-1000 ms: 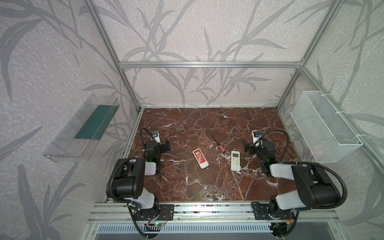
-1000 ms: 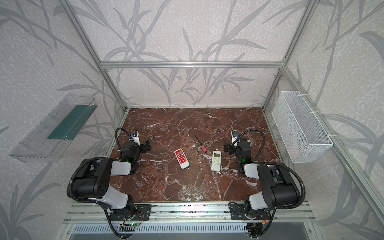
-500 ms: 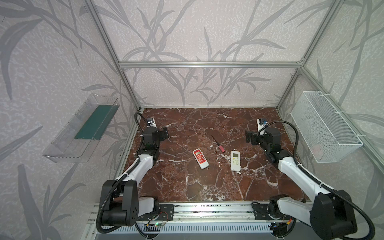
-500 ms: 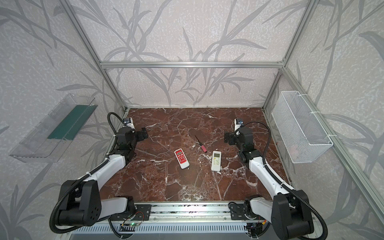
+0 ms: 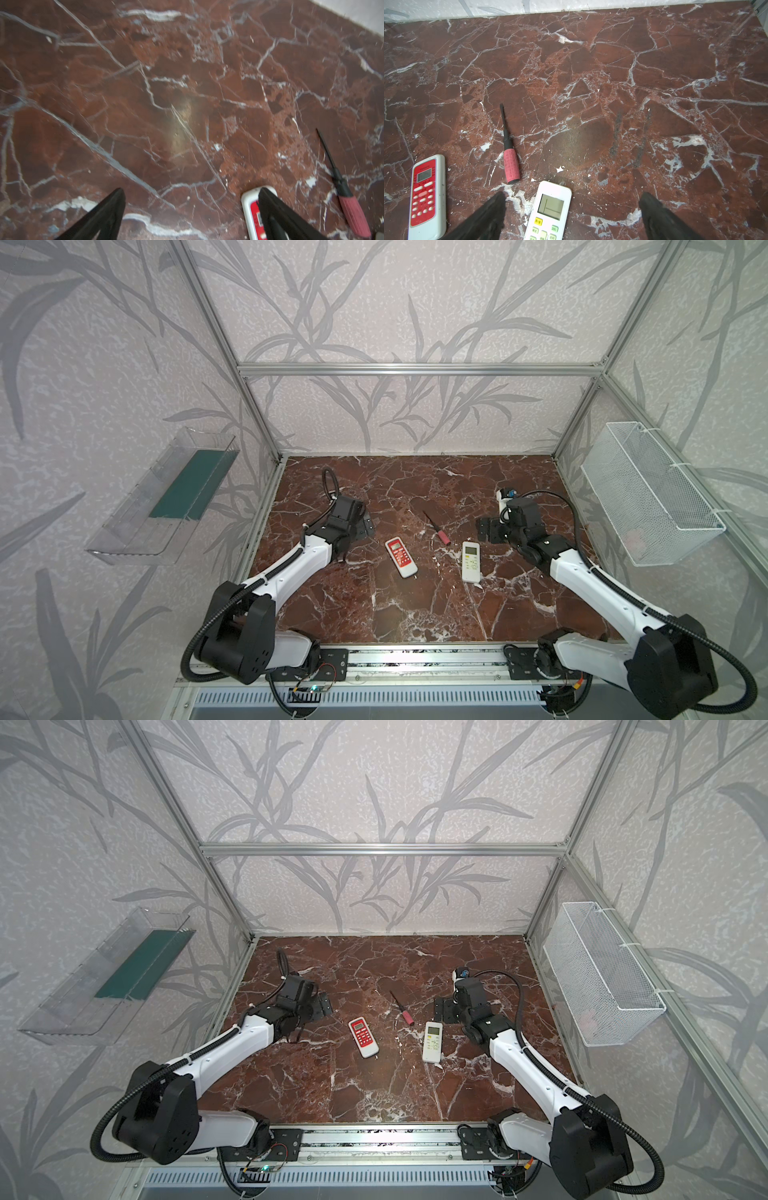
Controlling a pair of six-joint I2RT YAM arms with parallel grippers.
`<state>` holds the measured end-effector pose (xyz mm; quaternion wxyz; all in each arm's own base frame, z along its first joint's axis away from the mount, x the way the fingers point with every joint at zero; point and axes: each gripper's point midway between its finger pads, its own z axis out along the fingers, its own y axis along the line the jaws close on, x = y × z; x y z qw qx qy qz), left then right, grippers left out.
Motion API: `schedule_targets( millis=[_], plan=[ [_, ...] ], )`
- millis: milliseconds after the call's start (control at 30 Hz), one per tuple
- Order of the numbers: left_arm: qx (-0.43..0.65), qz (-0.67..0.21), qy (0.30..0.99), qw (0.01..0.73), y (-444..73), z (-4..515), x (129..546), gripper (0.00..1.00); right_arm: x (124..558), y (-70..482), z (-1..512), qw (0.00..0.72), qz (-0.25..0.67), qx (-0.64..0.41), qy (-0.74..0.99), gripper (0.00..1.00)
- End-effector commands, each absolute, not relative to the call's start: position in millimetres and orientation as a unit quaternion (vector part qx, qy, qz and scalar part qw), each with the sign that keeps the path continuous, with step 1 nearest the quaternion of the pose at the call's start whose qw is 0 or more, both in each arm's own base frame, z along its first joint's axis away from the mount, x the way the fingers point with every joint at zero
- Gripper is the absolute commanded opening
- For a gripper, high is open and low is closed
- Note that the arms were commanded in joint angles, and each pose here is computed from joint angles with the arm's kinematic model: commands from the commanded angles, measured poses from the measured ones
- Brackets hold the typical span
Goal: Unload the batteries from the remote control
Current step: 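Reach the left gripper to the red-and-white remote while the right gripper approaches the white remote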
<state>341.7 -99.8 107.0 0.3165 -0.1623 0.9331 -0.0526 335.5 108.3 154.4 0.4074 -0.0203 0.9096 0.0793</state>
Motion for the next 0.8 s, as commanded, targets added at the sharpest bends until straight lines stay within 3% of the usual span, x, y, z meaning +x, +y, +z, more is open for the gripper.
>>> schedule_targets(
  millis=[0, 400, 767],
  plan=[
    [-0.185, -0.033, 0.949, 0.252, -114.1, 90.7, 316.0, 0.99, 329.7, 115.0, 150.4, 0.389, 0.075, -0.023, 0.918, 0.99],
    [-0.157, -0.065, 0.966, 0.197, -195.9, 66.6, 308.3, 0.99, 324.4, 160.8, 131.7, 0.376, 0.123, -0.078, 0.915, 0.99],
    [-0.143, -0.040, 0.978, 0.145, -217.6, 31.7, 313.4, 0.99, 322.3, 180.0, 120.5, 0.369, 0.150, -0.102, 0.911, 0.99]
  ],
)
